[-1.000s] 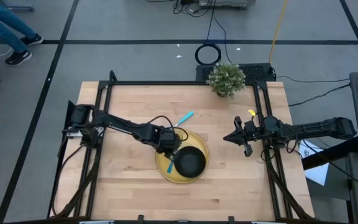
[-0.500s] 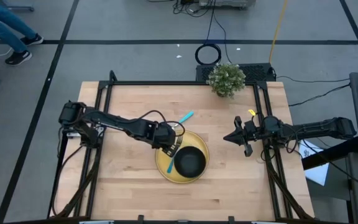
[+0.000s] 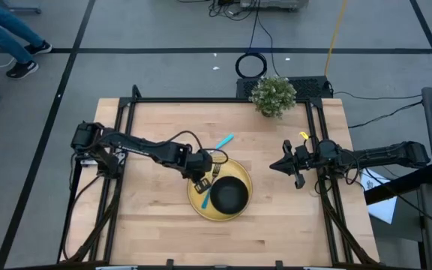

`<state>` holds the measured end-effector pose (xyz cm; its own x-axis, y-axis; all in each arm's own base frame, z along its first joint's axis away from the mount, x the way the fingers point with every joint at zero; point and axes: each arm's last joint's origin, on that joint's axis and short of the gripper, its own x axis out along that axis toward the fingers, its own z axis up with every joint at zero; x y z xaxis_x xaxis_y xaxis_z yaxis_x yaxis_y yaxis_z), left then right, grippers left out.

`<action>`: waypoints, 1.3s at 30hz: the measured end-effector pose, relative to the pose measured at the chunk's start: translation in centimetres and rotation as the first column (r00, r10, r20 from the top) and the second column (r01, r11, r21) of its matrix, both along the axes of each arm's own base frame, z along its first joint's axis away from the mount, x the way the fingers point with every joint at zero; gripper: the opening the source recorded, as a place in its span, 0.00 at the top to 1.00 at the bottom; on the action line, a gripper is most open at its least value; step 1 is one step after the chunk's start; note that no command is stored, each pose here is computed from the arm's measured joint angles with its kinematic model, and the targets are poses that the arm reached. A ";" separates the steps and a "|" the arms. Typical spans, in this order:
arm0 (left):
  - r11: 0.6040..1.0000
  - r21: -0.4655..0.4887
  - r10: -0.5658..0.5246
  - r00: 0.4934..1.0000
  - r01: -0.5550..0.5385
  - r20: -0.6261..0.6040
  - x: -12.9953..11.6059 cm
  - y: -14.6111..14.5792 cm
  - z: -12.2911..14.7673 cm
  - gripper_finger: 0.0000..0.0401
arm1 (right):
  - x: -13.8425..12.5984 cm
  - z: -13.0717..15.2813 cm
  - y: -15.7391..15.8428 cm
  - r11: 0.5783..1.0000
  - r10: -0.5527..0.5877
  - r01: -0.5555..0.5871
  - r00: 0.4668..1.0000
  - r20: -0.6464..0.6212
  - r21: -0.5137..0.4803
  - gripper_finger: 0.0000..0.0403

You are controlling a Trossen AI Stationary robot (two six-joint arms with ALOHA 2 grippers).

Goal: Set table place
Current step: Put the spoon into the top black bowl

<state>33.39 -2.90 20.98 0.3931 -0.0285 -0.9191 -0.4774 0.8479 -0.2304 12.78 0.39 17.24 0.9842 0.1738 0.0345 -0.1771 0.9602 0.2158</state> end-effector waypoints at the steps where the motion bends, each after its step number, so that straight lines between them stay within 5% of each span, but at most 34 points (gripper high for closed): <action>1: 1.000 0.014 -0.015 1.000 0.015 0.009 -0.1 0.2 0.3 0.98 | 0.0 0.0 0.0 1.000 0.000 0.000 1.000 0.000 0.000 1.00; 11: 0.961 0.265 -0.133 0.975 0.083 0.176 -1.8 2.5 5.3 1.00 | 0.0 0.1 0.0 1.000 0.000 0.000 1.000 0.007 0.000 1.00; 24: 0.915 0.402 -0.161 0.905 -0.013 0.395 -7.1 4.1 11.6 1.00 | 0.0 0.0 0.0 1.000 -0.001 0.001 1.000 0.005 0.000 1.00; 33: 0.900 0.417 -0.150 0.810 -0.125 0.566 -10.5 4.6 11.0 1.00 | 0.1 0.0 0.0 1.000 -0.002 0.002 1.000 0.002 -0.020 1.00; 39: 0.892 0.452 -0.292 0.746 -0.013 0.598 -12.3 4.5 8.9 1.00 | 0.1 0.0 0.0 1.000 -0.002 0.002 1.000 0.003 -0.026 1.00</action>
